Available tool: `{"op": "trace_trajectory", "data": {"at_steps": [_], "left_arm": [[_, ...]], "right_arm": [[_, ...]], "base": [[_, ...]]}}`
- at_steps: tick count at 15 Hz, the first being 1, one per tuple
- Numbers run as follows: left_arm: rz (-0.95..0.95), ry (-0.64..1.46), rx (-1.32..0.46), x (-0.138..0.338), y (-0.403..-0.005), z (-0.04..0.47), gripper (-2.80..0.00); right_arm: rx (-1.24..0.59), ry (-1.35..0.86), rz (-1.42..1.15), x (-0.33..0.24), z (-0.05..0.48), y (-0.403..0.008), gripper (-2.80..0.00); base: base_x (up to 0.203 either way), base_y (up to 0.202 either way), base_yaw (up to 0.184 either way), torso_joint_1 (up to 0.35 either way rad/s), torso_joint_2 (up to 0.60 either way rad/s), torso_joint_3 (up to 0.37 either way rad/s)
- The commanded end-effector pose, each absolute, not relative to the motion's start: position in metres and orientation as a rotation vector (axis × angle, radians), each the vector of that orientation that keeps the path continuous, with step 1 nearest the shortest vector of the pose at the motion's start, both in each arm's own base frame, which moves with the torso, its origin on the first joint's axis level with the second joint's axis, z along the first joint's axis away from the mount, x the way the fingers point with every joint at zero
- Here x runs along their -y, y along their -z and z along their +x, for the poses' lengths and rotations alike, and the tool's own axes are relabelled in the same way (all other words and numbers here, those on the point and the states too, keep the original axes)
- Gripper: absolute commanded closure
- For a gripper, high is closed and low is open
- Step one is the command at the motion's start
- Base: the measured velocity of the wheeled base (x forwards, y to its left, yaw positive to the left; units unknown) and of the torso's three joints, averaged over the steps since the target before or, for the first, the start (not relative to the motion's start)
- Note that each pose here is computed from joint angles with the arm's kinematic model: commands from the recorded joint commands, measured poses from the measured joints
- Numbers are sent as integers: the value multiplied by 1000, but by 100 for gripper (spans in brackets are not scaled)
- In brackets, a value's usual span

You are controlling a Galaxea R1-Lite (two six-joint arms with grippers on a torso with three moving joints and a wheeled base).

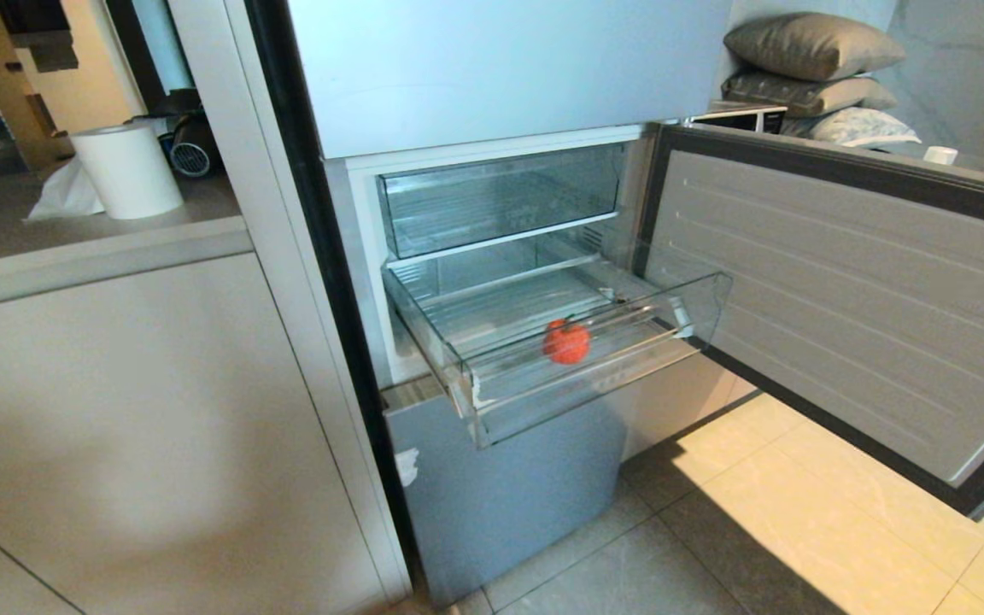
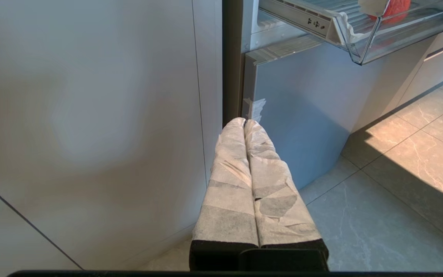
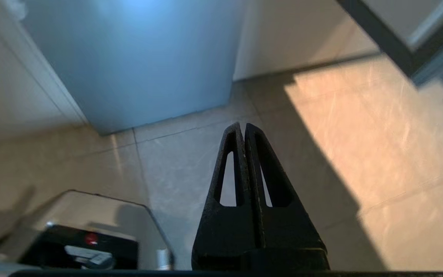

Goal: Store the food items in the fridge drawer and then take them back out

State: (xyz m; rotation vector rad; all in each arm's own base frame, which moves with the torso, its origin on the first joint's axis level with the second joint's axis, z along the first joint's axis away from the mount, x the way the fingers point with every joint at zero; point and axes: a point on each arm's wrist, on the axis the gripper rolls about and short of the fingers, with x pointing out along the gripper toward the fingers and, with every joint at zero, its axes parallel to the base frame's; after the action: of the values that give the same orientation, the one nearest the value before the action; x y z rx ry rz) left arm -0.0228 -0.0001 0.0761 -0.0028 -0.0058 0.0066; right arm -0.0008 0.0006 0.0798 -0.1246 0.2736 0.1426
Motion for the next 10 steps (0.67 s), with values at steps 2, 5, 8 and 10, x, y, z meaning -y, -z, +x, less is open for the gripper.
{"op": "trace_trajectory", "data": {"at_steps": [2,5,8,10], "left_arm": [[-3,-8,6,0,-76,-23,0],[-3,-6,3,0,-76,-23,0],[-3,-7,4,0,-76,-23,0],[-3,-7,4,0,-76,-23,0]], "right_arm": [[-274,-194,-112,0,-2,-78,0],[-277,-202,-75,0,-2,-78,0],[-278,-116,-48,0,-2,-78,0],[-222,-19,-67,0,-6,-78,0]], "base": [[0,0,0,0,0,0],[0,0,0,0,0,0],[0,0,0,0,0,0],[0,0,0,0,0,0]]}}
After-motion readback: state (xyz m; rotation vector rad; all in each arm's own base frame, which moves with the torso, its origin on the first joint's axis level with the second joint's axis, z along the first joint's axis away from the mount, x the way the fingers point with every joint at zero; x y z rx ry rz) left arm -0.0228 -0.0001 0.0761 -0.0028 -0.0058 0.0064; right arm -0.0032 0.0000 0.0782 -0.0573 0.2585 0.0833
